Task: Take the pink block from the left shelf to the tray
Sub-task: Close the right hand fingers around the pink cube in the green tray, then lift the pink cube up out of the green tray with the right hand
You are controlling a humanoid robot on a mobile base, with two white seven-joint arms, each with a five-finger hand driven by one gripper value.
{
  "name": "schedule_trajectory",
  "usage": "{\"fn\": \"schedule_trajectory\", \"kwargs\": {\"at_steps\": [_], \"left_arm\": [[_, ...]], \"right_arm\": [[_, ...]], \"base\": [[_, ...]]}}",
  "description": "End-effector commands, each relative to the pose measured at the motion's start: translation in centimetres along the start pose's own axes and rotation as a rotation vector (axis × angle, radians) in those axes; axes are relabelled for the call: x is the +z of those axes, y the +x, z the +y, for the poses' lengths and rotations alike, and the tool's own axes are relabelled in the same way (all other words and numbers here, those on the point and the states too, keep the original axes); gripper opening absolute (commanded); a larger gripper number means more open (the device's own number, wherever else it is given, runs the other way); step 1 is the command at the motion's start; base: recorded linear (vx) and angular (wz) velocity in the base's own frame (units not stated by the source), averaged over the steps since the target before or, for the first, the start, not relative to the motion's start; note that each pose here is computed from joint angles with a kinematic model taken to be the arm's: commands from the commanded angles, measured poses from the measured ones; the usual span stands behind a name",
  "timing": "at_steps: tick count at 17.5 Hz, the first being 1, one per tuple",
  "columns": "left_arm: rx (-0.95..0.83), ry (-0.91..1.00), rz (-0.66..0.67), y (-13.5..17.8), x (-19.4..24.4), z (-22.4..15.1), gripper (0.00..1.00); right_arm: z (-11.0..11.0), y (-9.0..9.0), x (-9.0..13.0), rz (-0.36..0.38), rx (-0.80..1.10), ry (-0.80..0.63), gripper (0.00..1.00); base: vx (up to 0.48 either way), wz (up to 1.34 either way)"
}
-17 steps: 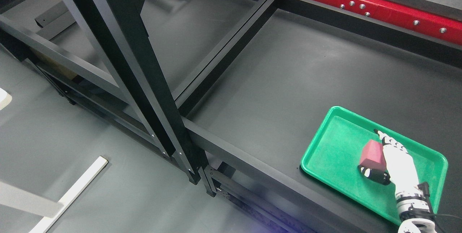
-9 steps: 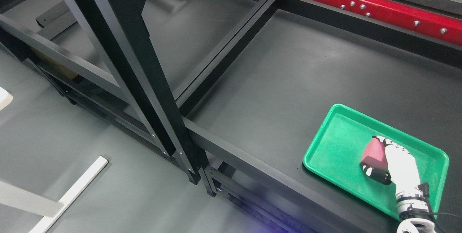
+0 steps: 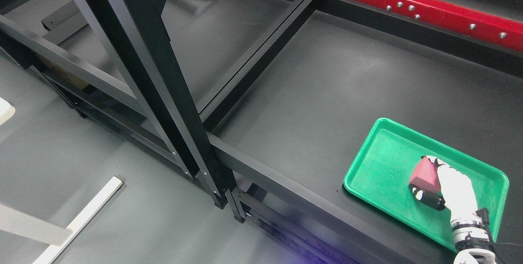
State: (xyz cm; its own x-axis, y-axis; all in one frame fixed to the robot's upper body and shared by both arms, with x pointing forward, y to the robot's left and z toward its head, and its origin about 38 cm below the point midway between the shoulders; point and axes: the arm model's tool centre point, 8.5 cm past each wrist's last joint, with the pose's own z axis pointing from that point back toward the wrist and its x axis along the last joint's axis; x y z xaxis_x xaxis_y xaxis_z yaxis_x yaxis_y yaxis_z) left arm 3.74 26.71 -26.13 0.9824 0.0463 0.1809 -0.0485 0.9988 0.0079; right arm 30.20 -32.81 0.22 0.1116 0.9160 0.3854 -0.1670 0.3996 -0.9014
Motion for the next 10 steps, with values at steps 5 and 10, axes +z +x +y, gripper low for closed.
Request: {"fn": "schedule_trajectory", "kwargs": {"at_steps": [5,10], "left_arm": [[-0.004,0.018,0.008,-0.5,0.2,1.2,1.0],[-0.004,0.018,0.008,-0.5,0.2,1.2,1.0]], "right_arm": [[-8.0,-0.7,0.7,-0.071,-0.231,-0.305,0.03],[-8.3,0.2,1.3,-0.113,-0.288,-0.379,0.03]], "base": [[0.0,0.0],[0.0,0.0]]}}
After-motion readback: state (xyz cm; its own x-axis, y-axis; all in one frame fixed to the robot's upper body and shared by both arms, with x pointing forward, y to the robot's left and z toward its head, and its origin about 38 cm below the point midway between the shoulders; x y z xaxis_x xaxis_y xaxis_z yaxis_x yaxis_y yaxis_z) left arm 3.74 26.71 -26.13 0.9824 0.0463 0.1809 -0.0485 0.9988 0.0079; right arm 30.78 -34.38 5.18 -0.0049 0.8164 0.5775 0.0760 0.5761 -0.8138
